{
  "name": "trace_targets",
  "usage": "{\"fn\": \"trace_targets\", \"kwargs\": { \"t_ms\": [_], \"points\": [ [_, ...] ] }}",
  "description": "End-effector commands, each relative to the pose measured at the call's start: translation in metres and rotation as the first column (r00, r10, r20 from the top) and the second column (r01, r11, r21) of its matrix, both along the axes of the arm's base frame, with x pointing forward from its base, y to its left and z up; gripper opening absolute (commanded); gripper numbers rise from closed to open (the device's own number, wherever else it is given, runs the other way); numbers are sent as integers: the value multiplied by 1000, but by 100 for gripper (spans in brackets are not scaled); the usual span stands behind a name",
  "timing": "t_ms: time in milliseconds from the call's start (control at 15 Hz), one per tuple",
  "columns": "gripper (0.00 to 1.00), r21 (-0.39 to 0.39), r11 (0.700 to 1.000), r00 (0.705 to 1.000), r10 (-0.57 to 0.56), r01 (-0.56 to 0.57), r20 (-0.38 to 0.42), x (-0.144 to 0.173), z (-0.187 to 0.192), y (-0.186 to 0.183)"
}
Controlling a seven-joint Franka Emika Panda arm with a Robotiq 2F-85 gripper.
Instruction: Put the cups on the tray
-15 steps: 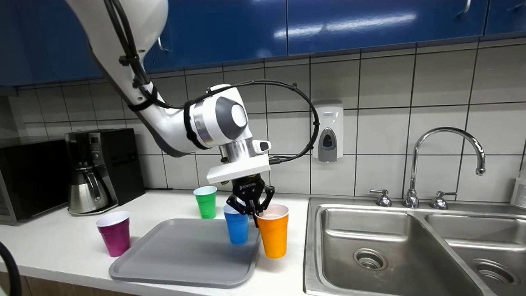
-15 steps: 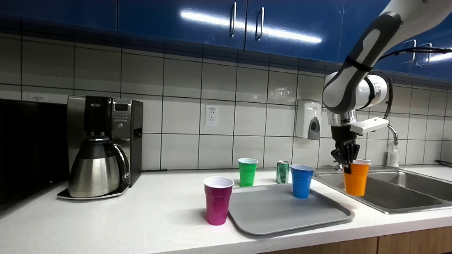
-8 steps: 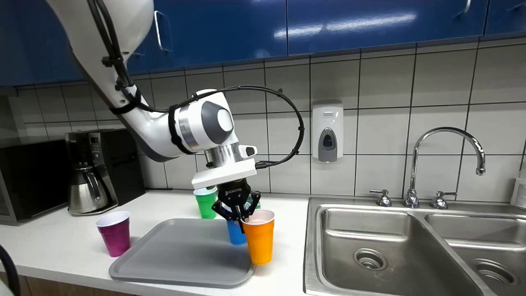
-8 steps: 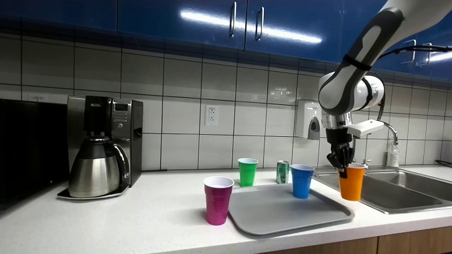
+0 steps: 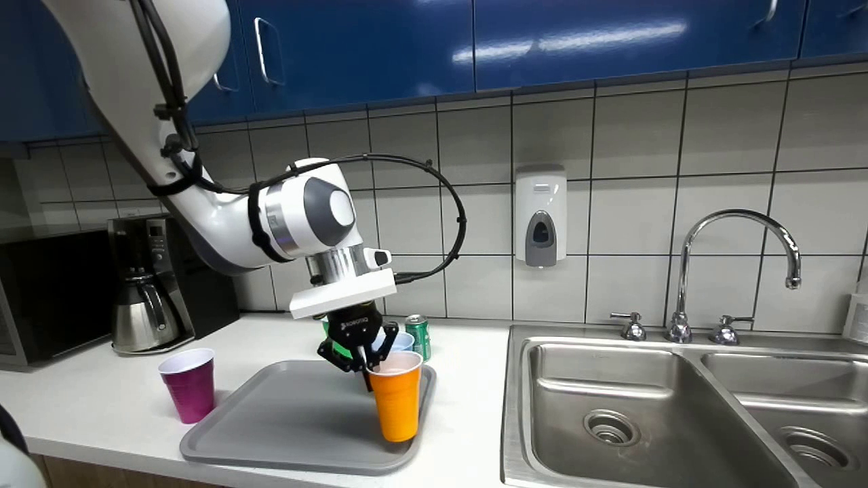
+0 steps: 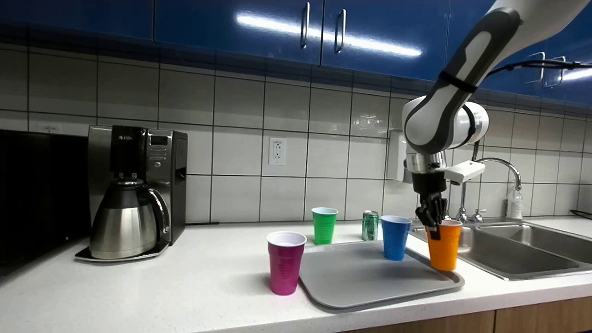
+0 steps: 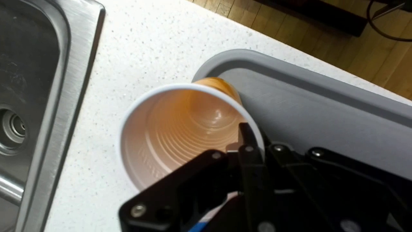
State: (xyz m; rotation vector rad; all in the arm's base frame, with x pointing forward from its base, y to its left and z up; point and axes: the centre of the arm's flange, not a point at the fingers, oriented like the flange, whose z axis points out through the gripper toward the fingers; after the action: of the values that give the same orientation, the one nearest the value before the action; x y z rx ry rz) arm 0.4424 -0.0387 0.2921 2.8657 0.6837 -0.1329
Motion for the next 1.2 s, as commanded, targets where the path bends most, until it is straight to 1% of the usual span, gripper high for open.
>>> {"fn": "trace_targets", "kwargs": {
  "t_ms": [0,333,733,800,867,1133],
  "points": [
    [1,26,997,997,72,-72,-14,-3,0,16],
    [1,52,991,992,122,-120,-23,-4,-12,32],
    [1,67,984,985,168,-165,-34,-5,-20,36],
    [26,63,983,984,173,-170,-37,-5,-21,36],
    [29,60,983,984,175,-173,-38,-5,-21,36],
    [57,52,982,983,181,-179,-41,-5,-19,35]
  ]
}}
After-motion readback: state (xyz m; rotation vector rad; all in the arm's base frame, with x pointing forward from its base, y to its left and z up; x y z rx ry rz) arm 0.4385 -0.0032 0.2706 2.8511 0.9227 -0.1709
